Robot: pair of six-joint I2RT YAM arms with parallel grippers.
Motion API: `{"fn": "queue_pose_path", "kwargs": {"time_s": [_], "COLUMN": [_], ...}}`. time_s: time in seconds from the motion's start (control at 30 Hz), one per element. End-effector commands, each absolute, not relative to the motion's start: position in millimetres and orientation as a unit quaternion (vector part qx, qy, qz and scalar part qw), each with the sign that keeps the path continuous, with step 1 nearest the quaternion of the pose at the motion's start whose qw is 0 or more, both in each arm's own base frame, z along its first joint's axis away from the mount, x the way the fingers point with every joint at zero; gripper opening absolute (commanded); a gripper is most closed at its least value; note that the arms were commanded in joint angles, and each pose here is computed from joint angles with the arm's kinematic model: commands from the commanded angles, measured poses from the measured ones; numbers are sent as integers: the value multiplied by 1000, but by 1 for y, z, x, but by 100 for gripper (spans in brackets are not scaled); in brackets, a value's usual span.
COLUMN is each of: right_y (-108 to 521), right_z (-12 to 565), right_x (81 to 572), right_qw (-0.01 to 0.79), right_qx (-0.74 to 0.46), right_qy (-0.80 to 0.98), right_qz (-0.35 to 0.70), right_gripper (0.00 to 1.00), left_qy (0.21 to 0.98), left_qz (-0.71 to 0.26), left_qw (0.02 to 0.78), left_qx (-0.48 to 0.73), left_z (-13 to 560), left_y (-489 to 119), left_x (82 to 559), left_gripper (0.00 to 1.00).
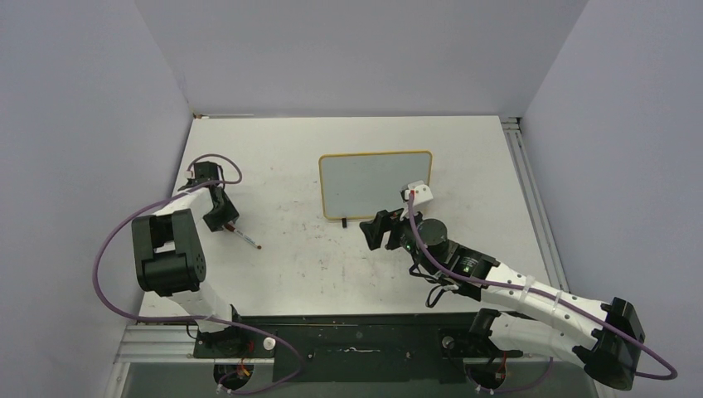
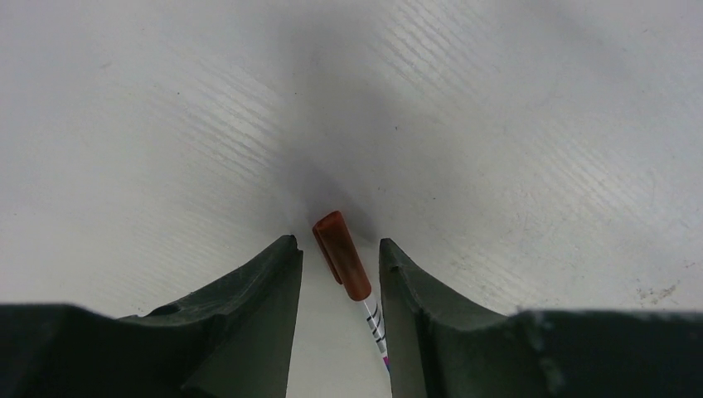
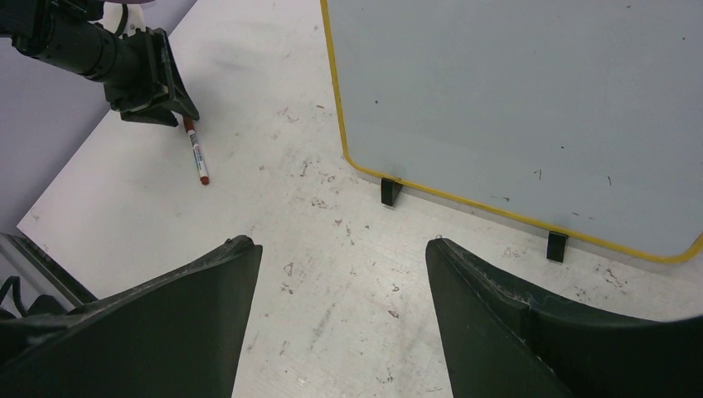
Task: Write a sentence on the whiteboard
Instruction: Open the whiteboard marker at the center of the board.
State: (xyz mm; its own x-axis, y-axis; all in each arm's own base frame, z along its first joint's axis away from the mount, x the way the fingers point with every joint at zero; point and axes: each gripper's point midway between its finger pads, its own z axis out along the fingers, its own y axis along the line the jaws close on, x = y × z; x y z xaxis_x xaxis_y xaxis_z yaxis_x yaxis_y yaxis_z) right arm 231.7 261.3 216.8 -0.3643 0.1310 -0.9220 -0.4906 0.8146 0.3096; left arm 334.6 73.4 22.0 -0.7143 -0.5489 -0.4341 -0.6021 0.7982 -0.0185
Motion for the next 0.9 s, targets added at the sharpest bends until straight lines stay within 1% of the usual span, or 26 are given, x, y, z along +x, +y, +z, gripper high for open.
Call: {"fn": "queue_pose_path", "kwargs": {"time_s": [0.0, 0.03, 0.13, 0.47, 0.63, 0.67, 0.83, 0.87], "right_y": [265, 265, 268, 265, 261, 260, 252, 252], "right_z": [221, 220, 219, 220, 223, 222, 217, 215], "right_x": [233, 233, 232, 230, 229, 228, 226, 226], "right_qw": [553, 552, 549, 547, 549, 548, 545, 543], "right_qx": [-109, -108, -107, -105, -99, -98, -89, -89], "right_qy": [771, 772, 771, 772, 772, 773, 779, 781], "right_qz": [296, 297, 305, 306, 306, 304, 297, 296], "right_gripper": [74, 74, 74, 74, 73, 73, 73, 73], "left_qy": [917, 917, 917, 927, 931, 931, 930, 929], "left_qz": [54, 56, 55, 48, 32, 27, -5, -13], "left_qw": [231, 229, 228, 200, 189, 187, 204, 208], "left_qx": [-320, -320, -321, -313, -312, -311, -306, -306], "left_z": [30, 29, 28, 16, 12, 12, 26, 29], "left_y": [77, 78, 77, 73, 65, 63, 46, 41], "left_x": [353, 352, 350, 347, 343, 342, 337, 335], "left_gripper": [36, 36, 29, 27, 15, 11, 0, 0]}}
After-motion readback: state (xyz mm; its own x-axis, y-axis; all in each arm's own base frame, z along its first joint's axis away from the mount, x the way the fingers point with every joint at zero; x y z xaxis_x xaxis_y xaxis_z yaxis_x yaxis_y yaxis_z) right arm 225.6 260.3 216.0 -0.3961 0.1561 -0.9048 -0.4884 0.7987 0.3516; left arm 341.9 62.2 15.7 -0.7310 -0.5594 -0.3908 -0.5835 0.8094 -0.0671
